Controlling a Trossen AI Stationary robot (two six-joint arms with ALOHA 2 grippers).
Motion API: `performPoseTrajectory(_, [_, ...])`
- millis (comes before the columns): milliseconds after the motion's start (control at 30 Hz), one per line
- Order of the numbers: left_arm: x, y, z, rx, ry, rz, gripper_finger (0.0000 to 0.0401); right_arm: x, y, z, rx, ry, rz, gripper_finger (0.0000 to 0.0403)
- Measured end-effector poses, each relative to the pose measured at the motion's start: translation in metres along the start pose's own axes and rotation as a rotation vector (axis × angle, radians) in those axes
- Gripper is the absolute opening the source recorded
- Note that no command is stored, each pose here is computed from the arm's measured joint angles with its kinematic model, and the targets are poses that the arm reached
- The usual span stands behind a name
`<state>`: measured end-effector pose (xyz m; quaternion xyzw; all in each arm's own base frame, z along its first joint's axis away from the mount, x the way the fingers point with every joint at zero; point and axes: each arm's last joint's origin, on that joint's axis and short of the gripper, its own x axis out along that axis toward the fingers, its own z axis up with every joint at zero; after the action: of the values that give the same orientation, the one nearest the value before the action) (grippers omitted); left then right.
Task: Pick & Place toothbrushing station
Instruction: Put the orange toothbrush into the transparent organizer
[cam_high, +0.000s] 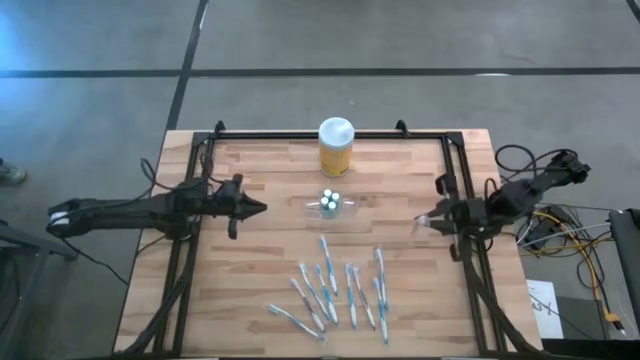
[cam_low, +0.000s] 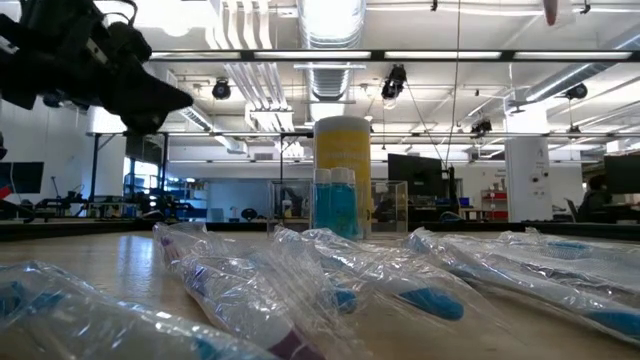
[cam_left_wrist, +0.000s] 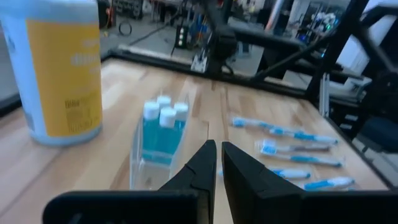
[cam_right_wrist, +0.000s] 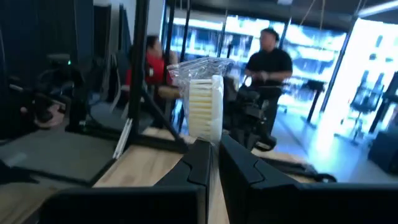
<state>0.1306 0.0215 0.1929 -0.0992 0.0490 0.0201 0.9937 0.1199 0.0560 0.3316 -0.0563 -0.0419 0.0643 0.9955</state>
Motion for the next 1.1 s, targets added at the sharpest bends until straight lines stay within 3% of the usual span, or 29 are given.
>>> performPoseTrajectory(500, [-0.002, -0.001, 0.005, 0.004, -0.028, -0.005, 0.0030, -0.046, -0.004, -0.097, 0.092, -0.195, -0.010, 0.0013])
performPoseTrajectory(867, [-0.002, -0.001, 0.005, 0.004, -0.032, -0.006, 0.0030, -0.051, -0.004, -0.116, 0.118, -0.215, -0.049, 0.0013])
performPoseTrajectory(1100, [-0.002, -0.001, 0.005, 0.003, -0.032, -0.005, 0.0030, -0.042, -0.005, -0.104, 0.150, -0.226, -0.149, 0.0013])
